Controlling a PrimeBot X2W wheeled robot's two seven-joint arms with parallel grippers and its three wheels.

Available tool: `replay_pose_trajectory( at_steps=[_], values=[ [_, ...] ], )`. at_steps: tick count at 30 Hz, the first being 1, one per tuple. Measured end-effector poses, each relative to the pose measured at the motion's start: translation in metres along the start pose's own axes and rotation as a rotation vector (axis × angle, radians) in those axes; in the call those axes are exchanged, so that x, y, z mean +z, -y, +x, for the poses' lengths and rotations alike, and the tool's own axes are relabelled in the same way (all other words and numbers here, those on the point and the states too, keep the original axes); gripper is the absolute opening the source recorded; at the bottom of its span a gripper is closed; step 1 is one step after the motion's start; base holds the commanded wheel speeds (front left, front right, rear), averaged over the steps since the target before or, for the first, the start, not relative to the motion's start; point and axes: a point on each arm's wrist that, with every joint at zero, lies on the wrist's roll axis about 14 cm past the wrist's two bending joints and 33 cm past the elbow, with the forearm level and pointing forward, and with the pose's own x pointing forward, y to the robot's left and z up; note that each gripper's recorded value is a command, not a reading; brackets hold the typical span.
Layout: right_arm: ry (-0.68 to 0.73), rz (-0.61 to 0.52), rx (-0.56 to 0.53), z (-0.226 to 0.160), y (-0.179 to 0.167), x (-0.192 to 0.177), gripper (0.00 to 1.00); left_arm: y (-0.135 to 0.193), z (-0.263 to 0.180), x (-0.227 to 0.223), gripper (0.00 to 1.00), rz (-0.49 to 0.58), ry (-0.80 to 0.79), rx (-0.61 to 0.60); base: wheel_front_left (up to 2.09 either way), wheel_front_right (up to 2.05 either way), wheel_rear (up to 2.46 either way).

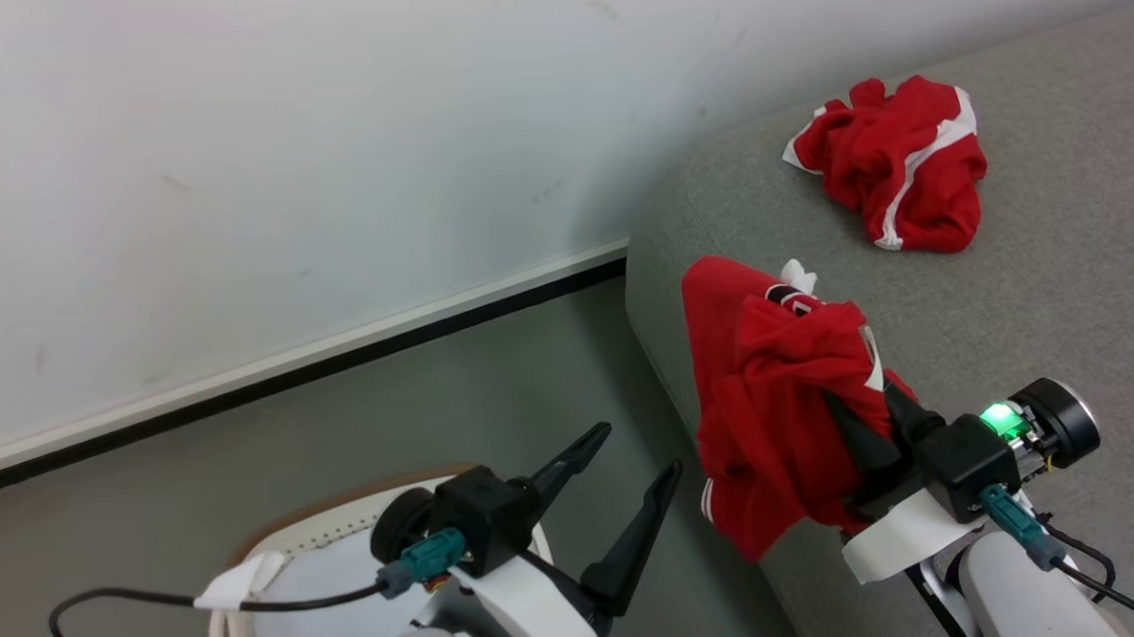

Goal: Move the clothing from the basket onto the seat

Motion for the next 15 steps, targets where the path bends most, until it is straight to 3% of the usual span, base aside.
replay_pose_trajectory(
  at_steps=[7, 15],
  values=[
    [-0.019, -0.053, -0.096, 0.004, 0.038, -0.008, 0.0, -0.005, 0.019, -0.005, 1.0, -0.015, 0.012, -0.063, 0.0, 0.0, 0.0],
    [0.095, -0.252, -0.166, 0.08, 0.101, 0.025, 0.0, -0.058, 0.031, -0.019, 1.0, -0.013, 0.033, -0.039, 0.0, 0.0, 0.0]
  ],
)
